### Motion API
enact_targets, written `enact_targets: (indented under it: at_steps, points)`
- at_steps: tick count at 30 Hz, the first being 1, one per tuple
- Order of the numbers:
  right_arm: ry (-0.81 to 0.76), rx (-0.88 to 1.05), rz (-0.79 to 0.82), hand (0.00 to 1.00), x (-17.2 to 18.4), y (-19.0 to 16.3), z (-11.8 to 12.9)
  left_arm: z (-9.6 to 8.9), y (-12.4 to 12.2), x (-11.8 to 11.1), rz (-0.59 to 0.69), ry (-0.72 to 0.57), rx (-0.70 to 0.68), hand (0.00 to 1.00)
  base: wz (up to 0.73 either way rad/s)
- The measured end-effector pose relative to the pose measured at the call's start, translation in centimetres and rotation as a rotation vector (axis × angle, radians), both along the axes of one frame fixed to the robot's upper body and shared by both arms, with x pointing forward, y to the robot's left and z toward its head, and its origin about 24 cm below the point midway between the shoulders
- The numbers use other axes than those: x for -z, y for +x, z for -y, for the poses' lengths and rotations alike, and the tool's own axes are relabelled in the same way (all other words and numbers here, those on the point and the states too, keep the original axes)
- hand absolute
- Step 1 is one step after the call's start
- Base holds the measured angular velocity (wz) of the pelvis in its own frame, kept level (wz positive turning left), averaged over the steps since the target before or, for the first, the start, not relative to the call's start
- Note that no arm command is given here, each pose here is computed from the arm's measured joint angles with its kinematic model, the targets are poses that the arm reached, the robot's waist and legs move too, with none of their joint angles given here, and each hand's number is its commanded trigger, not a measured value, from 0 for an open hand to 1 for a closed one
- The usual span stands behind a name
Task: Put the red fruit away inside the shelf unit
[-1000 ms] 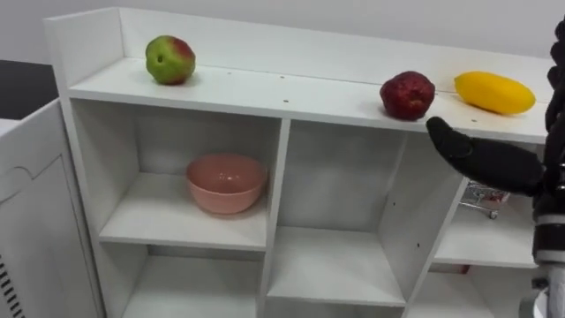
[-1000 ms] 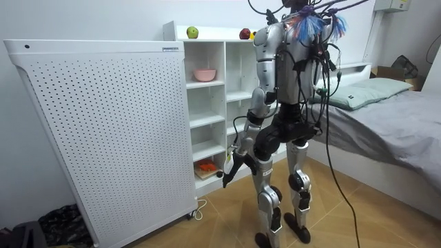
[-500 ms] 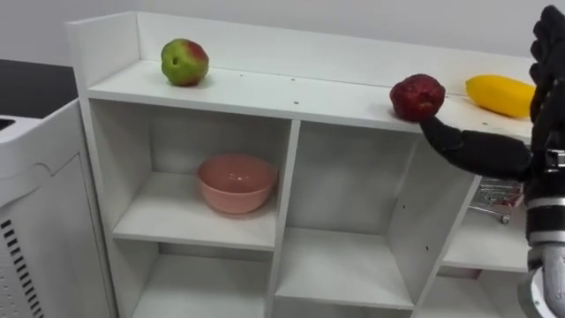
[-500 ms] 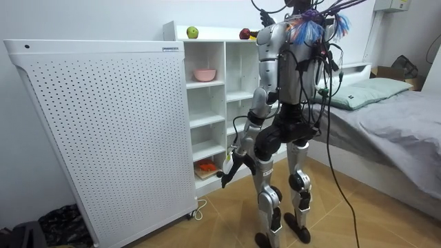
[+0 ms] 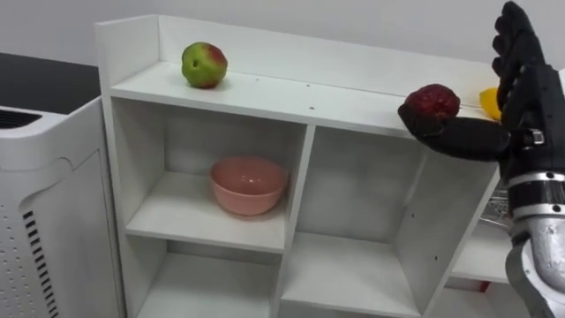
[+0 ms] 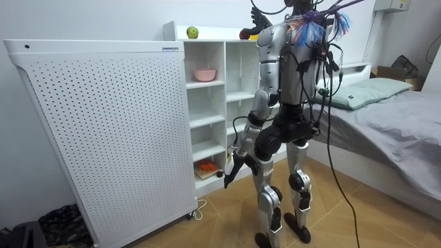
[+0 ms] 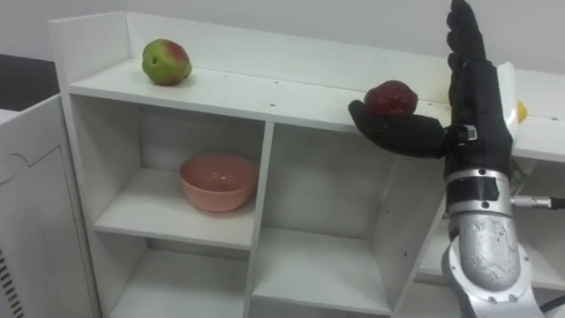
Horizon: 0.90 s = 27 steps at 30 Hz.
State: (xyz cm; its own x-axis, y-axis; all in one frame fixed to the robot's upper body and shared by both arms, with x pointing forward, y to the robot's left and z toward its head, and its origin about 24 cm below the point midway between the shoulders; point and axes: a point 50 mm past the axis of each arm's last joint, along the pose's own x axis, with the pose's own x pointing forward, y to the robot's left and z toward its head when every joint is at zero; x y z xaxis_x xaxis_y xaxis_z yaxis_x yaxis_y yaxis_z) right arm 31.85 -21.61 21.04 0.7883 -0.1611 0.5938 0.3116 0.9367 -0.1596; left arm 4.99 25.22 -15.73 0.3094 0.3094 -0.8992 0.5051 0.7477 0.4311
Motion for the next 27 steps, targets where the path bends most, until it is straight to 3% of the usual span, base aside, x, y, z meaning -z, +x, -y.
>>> enact_targets:
  at_steps: [17,27]
  points:
    - [-0.031,-0.036,-0.096,0.00,0.9,0.9,0.2,-0.7,0.6,-0.4,0.006,0.021,0.013,0.00,0.00]
    - [-0.022,-0.025,-0.161,0.00,1.2,1.7,1.9,-1.0,0.5,-0.4,-0.001,0.033,0.008,0.00,0.04]
